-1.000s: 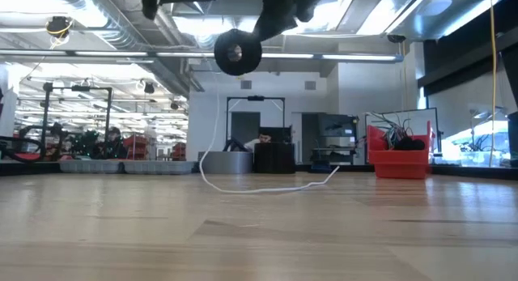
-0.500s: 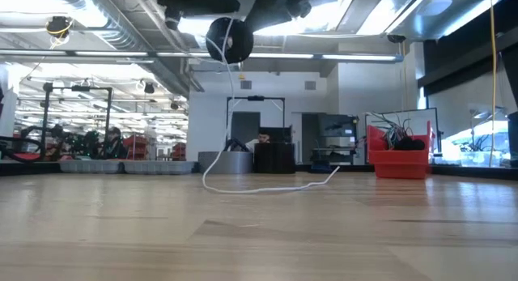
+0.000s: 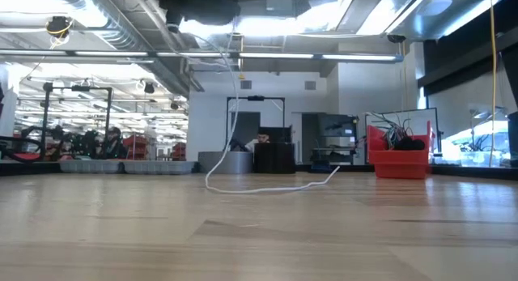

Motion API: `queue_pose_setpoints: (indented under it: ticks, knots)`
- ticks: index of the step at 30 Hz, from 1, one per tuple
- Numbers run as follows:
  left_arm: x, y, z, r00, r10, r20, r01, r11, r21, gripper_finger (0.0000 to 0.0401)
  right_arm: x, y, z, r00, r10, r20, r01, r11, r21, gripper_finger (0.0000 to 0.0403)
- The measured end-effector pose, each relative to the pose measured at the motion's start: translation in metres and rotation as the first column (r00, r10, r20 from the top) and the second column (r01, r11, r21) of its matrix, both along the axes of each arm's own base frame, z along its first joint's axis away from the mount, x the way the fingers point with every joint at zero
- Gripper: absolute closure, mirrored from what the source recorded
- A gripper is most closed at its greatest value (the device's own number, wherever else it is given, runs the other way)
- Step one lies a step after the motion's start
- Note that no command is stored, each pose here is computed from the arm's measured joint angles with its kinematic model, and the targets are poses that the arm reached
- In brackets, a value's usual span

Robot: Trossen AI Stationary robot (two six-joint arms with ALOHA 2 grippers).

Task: Coil cords
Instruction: Coil the white wire onto the spool

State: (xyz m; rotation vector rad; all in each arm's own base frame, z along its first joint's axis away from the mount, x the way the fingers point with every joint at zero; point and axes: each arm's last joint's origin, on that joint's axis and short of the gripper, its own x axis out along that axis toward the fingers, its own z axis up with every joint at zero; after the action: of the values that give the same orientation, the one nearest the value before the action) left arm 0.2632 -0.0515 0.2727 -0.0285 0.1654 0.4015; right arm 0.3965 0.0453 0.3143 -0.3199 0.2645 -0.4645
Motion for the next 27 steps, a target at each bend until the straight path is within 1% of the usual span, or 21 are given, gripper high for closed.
queue_pose_setpoints:
  ticks: [3, 12, 19, 27]
  knots:
    - [0.0, 0.0, 0.001, 1.0, 0.004, 0.002, -0.004, 1.0, 0.004, 0.04, -0.004, -0.001, 0.011, 0.999, -0.002, 0.042, 0.003, 1.0, -0.018, 0.0397]
    - [0.0, 0.0, 0.004, 1.0, 0.001, 0.013, -0.001, 1.0, 0.019, 0.04, -0.026, 0.002, 0.045, 0.99, 0.028, 0.141, -0.027, 1.0, -0.006, 0.0397]
    - [0.0, 0.001, 0.002, 1.0, -0.003, 0.0, 0.003, 1.0, 0.02, 0.04, -0.045, 0.008, 0.076, 0.964, 0.062, 0.257, -0.051, 0.997, -0.049, 0.0397]
    - [0.0, 0.001, 0.0, 1.0, -0.005, -0.024, 0.006, 0.999, 0.035, 0.04, -0.071, 0.005, 0.106, 0.929, 0.068, 0.364, -0.054, 0.997, -0.05, 0.0397]
